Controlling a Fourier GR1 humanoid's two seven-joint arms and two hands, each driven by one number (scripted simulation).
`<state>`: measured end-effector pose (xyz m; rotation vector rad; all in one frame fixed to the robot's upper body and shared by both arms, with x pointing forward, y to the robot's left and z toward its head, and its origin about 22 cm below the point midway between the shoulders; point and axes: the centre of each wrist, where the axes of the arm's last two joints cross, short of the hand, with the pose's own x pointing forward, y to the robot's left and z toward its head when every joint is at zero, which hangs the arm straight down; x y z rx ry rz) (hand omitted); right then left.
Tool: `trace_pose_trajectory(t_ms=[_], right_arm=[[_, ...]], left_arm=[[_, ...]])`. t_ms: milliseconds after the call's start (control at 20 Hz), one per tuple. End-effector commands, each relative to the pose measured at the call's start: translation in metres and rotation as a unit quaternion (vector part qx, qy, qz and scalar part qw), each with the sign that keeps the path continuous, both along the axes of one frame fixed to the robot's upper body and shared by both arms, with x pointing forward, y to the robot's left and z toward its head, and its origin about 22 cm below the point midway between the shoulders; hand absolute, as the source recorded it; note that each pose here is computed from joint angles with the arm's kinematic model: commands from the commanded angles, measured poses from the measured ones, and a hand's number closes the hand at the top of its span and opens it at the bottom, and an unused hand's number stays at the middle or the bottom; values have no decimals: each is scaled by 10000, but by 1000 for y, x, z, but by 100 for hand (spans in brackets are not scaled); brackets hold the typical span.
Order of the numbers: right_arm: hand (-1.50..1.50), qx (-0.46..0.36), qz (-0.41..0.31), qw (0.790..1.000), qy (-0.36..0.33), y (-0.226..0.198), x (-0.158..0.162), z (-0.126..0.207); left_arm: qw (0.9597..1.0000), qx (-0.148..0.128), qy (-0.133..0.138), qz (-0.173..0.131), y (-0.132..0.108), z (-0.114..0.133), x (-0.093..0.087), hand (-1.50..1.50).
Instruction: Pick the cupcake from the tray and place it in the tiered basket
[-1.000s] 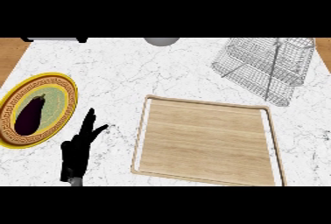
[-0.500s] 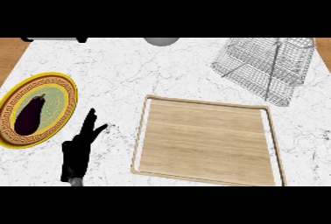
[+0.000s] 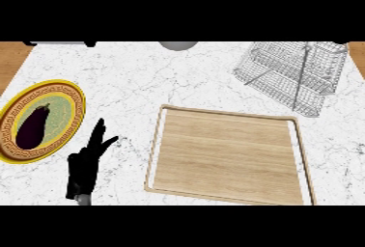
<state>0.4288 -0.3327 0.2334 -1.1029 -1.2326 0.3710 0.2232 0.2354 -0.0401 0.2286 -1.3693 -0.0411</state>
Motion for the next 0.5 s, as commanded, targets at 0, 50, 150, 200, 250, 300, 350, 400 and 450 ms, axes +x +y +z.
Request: trace_pose_trajectory(t_ms=[0, 50, 150, 200, 250, 300, 350, 400, 450], right_arm=[[150, 1084, -41, 9940, -125, 7, 7, -43], [-150, 1448, -90, 9893, -162, 5, 11, -30], [-150, 1699, 6, 9851, -268, -8, 9, -42], [-150, 1883, 31, 9815, -330, 6, 16, -30], [-150, 2024, 81, 9783, -425, 6, 19, -18], [-150, 2137, 67, 9753, -555, -10, 13, -39], [-150, 2355, 92, 9689, -748, 6, 18, -28], [-150, 2396, 122, 9666, -905, 5, 19, -27], [-150, 2620, 80, 9588, -1092, -4, 14, -31]], left_arm=[[9996, 52, 259, 38, -9, -14, -9, 0], [9994, -5, 329, 57, 12, -6, -5, 0], [9995, 46, 294, 73, 9, -9, -8, 0], [9996, 35, 255, 84, 4, -8, -6, 0], [9995, -19, 307, -31, 7, -4, -4, 0], [9995, 43, 305, 103, 6, -6, -2, 0], [9995, 126, 296, -15, -5, -18, -7, 0], [9996, -87, 276, 59, 2, -10, 6, 0], [9994, 108, 309, 80, 7, -12, -7, 0]])
